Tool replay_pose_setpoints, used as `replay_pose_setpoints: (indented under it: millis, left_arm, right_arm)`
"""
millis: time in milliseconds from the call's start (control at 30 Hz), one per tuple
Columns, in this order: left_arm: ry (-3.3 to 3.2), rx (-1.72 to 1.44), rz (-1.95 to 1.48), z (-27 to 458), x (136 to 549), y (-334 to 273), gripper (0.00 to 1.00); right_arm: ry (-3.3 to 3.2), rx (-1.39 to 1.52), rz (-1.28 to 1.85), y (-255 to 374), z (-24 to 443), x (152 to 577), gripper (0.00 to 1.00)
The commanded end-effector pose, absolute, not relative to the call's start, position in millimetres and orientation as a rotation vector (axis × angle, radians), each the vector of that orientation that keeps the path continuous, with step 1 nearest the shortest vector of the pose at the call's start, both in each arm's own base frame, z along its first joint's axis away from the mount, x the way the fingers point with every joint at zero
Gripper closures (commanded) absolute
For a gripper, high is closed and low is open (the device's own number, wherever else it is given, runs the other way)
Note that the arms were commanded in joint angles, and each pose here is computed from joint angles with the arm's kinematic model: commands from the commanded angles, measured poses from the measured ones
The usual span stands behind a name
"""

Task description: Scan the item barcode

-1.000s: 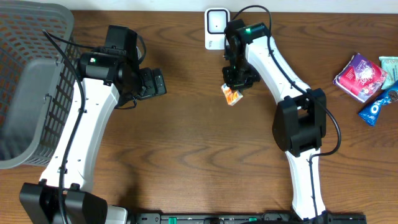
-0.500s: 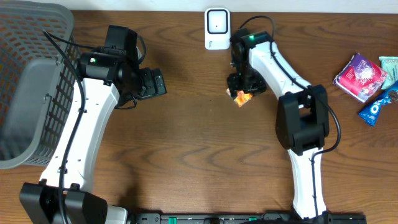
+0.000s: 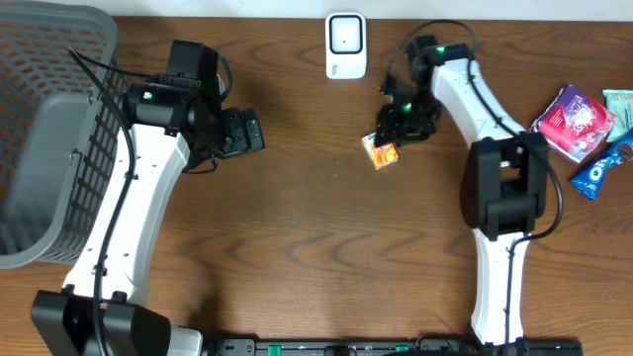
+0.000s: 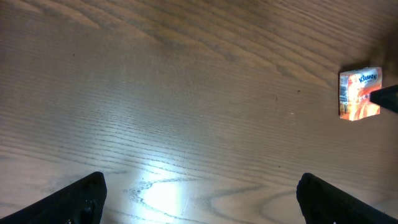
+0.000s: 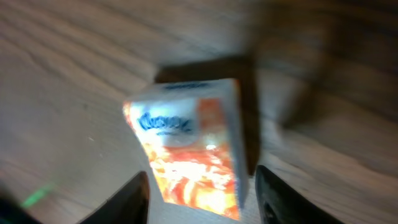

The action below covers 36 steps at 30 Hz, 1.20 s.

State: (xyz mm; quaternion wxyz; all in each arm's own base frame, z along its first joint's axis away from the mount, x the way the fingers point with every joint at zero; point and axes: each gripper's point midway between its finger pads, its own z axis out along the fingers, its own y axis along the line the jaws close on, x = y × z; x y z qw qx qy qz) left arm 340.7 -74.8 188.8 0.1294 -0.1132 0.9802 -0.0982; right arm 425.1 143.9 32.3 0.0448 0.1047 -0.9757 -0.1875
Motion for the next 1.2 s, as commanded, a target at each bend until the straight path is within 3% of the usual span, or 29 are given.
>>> replay_pose_setpoints:
  millis: [0, 333, 667, 800, 900, 1167]
  left_arm:
    - [2.849, -0.329, -0.269, 188.7, 341.9, -71.7, 0.02]
    - [2.849, -0.329, -0.269, 188.7, 341.9, -71.7, 0.02]
    - [2.849, -0.329, -0.269, 188.7, 341.9, -71.7, 0.02]
    - [2.849, -0.329, -0.269, 188.7, 341.9, -71.7, 0.02]
    - [2.849, -0.329, -0.269, 188.7, 341.9, -71.7, 0.02]
    - [2.849, -0.329, -0.269, 188.7, 341.9, -71.7, 0.02]
  right_arm:
    - [-2.972, 0.256, -0.705, 129.5, 37.6, 431.4, 0.56]
    - [-2.935, 0.207, -0.853, 132.7, 36.3, 430.7, 0.57]
    - [-2.888, 0.201, -0.9, 142.4, -0.1, 412.0, 0.59]
    - [-2.884, 0.15, -0.894, 141.6, -14.8, 406.8, 0.73]
    - [-2.885, 0.119, -0.891, 141.7, -18.3, 406.7, 0.99]
    - [-3.022, 0.095, -0.831, 148.8, 18.9, 448.4, 0.99]
